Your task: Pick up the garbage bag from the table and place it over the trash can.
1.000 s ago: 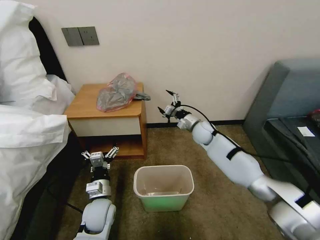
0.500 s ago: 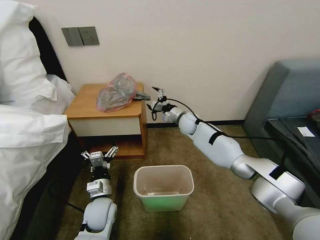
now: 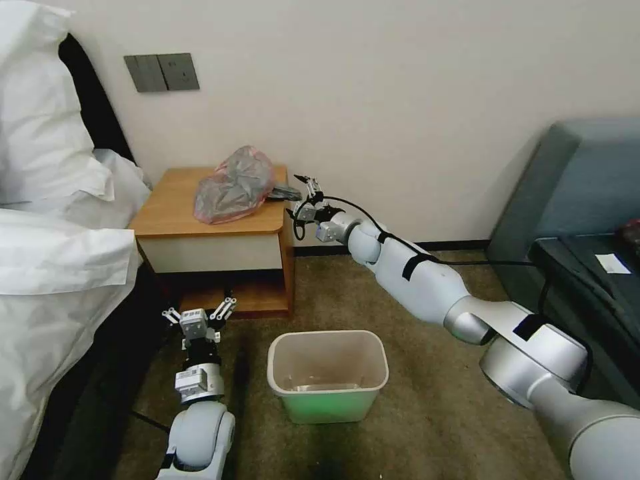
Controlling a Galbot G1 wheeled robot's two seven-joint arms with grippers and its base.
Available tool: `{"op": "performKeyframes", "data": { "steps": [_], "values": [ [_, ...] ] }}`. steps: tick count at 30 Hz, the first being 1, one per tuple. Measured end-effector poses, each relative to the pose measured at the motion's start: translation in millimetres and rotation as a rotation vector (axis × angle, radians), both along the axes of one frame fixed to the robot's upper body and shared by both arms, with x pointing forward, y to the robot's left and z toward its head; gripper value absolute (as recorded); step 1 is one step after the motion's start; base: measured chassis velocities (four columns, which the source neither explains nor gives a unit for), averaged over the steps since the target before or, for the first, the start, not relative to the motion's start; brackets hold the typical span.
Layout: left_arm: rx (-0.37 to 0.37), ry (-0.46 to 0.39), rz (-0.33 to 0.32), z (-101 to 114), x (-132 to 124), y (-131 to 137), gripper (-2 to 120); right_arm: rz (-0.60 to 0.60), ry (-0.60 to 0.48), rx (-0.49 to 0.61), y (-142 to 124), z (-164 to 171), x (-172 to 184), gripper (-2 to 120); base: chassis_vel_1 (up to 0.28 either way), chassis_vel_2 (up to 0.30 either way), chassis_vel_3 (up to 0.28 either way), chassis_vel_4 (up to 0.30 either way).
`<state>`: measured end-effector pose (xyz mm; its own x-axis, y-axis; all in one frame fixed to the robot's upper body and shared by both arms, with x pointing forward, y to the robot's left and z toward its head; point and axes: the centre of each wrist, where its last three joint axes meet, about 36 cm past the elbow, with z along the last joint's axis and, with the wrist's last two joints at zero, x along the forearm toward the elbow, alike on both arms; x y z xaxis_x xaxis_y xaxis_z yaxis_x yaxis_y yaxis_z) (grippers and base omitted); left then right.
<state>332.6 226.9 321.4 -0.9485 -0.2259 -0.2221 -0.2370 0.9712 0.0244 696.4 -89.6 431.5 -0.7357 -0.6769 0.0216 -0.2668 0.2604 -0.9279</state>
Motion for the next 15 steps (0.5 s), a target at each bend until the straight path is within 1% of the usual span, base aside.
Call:
{"op": "performKeyframes", "data": {
  "steps": [4, 7, 8, 9, 11, 12, 15],
  "values": [
    [0.0, 0.011, 0.004, -6.9, -3.3, -1.0, 99, 0.004, -0.006, -0.006, 1.1, 3.4, 1.3, 98, 0.0, 0.0, 0.0, 0.0],
    [0.003, 0.015, 0.008, -10.1, -5.9, -3.8, 99, 0.009, -0.01, -0.015, -2.5, 5.3, 3.2, 84, 0.0, 0.0, 0.0, 0.0],
    [0.003, 0.015, 0.008, -10.1, -5.9, -3.8, 99, 0.009, -0.01, -0.015, -2.5, 5.3, 3.2, 84, 0.0, 0.0, 0.0, 0.0],
    [0.003, 0.016, 0.009, -10.2, -6.2, -4.2, 99, 0.009, -0.01, -0.016, -3.4, 5.3, 3.6, 82, 0.0, 0.0, 0.0, 0.0],
    [0.005, 0.012, 0.007, -9.3, -5.5, -5.2, 99, 0.008, -0.007, -0.016, -5.6, 4.0, 4.5, 69, 0.0, 0.0, 0.0, 0.0],
    [0.005, 0.012, 0.007, -9.3, -5.5, -5.2, 99, 0.008, -0.007, -0.016, -5.6, 4.0, 4.5, 69, 0.0, 0.0, 0.0, 0.0],
    [0.005, 0.005, 0.006, -7.0, -3.5, -6.0, 99, 0.011, -0.007, -0.015, -5.8, 4.0, 4.5, 55, 0.0, 0.0, 0.0, 0.0]
  ]
}}
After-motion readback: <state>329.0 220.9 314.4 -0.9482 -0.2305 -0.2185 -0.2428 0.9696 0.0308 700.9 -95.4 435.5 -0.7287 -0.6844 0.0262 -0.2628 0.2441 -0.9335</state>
